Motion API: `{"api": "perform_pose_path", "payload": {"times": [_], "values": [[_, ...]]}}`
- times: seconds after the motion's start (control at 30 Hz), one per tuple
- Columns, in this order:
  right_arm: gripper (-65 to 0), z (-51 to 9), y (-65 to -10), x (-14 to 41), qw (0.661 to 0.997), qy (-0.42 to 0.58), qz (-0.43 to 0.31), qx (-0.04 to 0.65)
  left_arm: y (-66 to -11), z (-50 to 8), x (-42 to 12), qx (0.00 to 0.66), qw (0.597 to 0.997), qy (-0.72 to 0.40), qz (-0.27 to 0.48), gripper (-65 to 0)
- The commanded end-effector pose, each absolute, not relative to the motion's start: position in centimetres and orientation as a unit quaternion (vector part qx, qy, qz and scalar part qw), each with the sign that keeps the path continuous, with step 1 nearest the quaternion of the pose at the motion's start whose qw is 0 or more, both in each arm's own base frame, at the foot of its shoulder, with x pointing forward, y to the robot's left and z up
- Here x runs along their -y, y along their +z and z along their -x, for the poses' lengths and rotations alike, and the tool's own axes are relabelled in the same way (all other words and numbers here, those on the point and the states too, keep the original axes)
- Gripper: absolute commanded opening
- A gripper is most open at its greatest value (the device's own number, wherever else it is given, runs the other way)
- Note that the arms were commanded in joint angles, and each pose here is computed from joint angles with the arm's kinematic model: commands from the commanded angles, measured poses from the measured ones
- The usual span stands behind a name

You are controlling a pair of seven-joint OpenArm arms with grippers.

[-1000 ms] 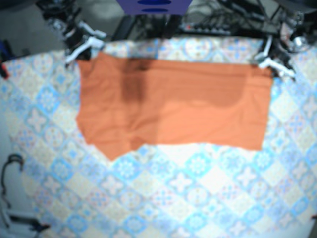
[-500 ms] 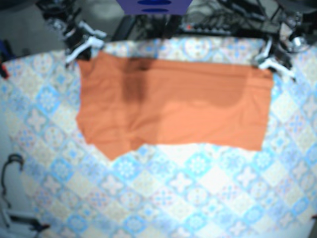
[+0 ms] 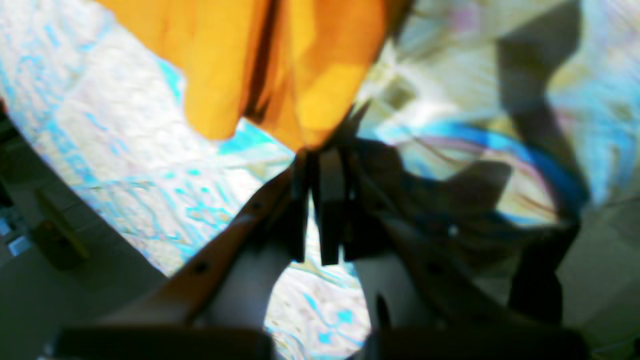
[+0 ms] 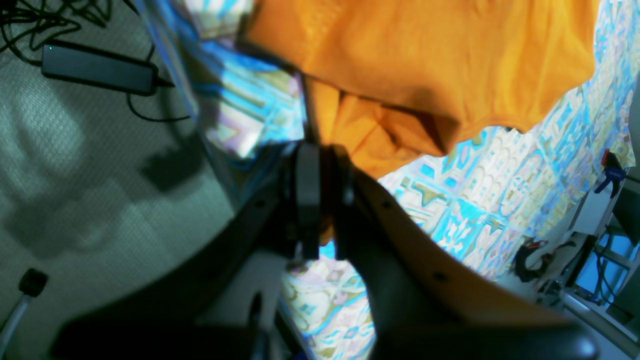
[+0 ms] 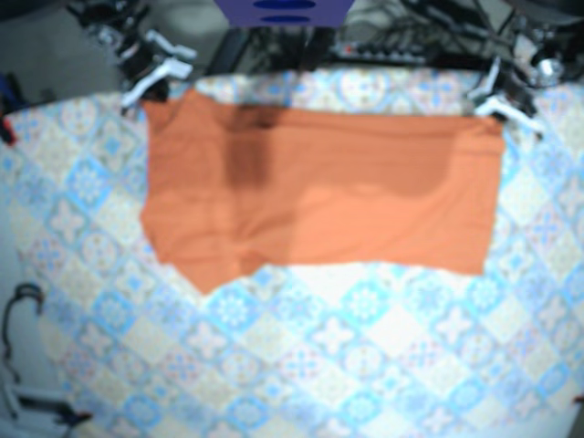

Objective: Fold the T-shirt properly
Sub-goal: 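Pull the shoulder edge toward the robot with both grippers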

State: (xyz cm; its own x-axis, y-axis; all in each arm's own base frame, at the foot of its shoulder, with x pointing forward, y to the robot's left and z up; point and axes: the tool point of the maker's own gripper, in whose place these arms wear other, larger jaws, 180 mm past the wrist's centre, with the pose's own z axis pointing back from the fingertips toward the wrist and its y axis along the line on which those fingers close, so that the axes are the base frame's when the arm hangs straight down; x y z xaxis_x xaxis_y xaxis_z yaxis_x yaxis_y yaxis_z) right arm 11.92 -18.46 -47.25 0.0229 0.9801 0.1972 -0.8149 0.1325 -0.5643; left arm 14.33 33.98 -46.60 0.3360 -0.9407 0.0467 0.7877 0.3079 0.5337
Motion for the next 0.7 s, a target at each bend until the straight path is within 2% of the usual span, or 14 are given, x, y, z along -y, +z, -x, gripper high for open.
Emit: {"api": "perform_pose_path", "payload": {"times": [0.0,0.67], "values": [[-63.9,-12.3,-46.6,18.7,0.694,0.642,0.157,0.286,-45.7,-15.1,-34.6,0.186,0.782,-0.550,-0.228,-65.0],[-64.0,-11.0,-46.9,18.8,0.698,0.645,0.148,0.275,-45.0,-13.3,-34.1,0.183,0.777,-0.562,-0.218,-65.0]]}}
